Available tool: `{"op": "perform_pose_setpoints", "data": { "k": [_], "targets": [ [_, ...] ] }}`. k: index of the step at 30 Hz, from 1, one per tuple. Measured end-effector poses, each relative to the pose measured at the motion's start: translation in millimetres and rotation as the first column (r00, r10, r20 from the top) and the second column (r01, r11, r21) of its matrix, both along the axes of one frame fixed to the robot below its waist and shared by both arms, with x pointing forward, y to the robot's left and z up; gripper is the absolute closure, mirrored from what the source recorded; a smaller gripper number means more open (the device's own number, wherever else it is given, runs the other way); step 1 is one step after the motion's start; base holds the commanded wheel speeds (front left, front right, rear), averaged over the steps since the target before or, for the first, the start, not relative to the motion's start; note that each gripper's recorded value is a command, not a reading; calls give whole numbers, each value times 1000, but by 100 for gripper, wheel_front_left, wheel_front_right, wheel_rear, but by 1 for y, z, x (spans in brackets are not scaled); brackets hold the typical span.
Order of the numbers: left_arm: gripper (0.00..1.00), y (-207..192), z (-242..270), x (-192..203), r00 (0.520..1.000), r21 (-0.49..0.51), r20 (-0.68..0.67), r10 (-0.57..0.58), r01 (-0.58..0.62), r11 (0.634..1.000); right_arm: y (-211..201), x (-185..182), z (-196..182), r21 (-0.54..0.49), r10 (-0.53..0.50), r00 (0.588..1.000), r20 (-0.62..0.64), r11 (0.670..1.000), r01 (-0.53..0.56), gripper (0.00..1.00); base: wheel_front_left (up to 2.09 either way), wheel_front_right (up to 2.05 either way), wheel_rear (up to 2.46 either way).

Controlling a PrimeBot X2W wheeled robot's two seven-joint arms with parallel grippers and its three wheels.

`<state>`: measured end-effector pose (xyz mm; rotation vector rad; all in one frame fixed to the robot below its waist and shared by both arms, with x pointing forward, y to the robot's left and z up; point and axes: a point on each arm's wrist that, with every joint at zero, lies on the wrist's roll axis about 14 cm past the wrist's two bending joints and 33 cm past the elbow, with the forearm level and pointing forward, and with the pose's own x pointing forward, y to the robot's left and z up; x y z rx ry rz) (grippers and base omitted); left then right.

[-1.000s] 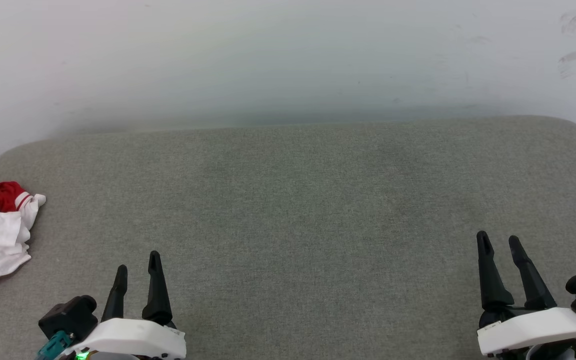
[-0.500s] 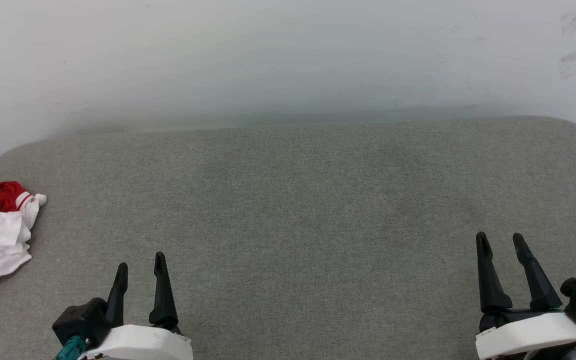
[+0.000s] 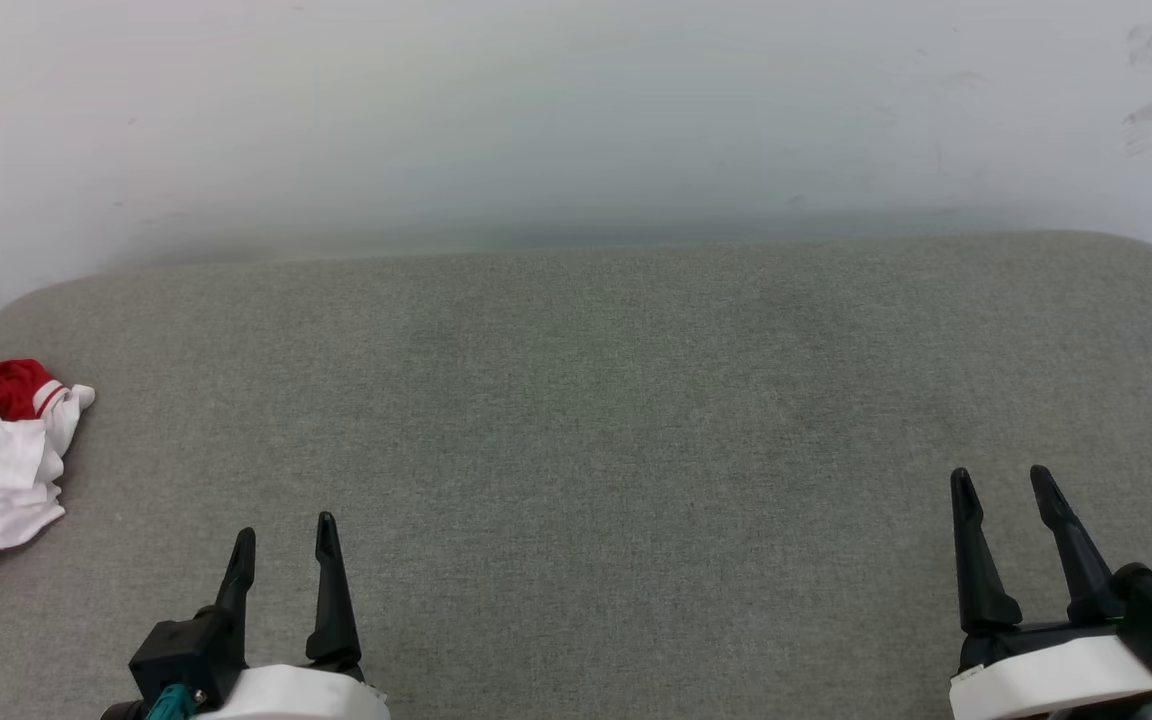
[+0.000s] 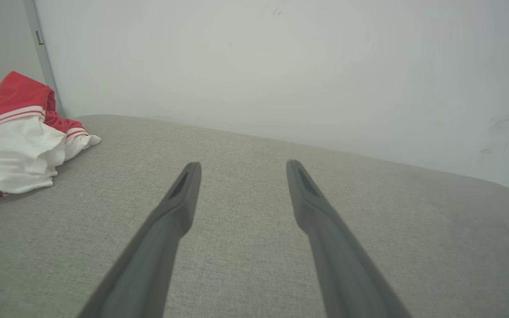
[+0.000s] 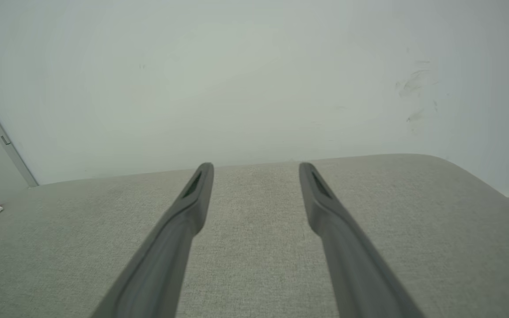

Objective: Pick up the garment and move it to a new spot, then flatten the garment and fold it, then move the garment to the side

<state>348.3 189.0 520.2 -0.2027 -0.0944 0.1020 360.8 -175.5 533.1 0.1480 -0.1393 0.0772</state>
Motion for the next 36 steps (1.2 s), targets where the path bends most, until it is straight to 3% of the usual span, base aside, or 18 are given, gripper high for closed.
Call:
{"op": "perform_pose_setpoints", "data": {
  "k": [26,36],
  "targets": [
    [0,-3,7,-6,999,172,45,-17,9,985,6,-8,5,-138,16,999,49,990,-10,0,0,0,0],
    [0,-2,4,-6,999,168,37,-15,9,986,5,-8,2,-101,13,999,39,995,-9,0,0,0,0]
  ]
}}
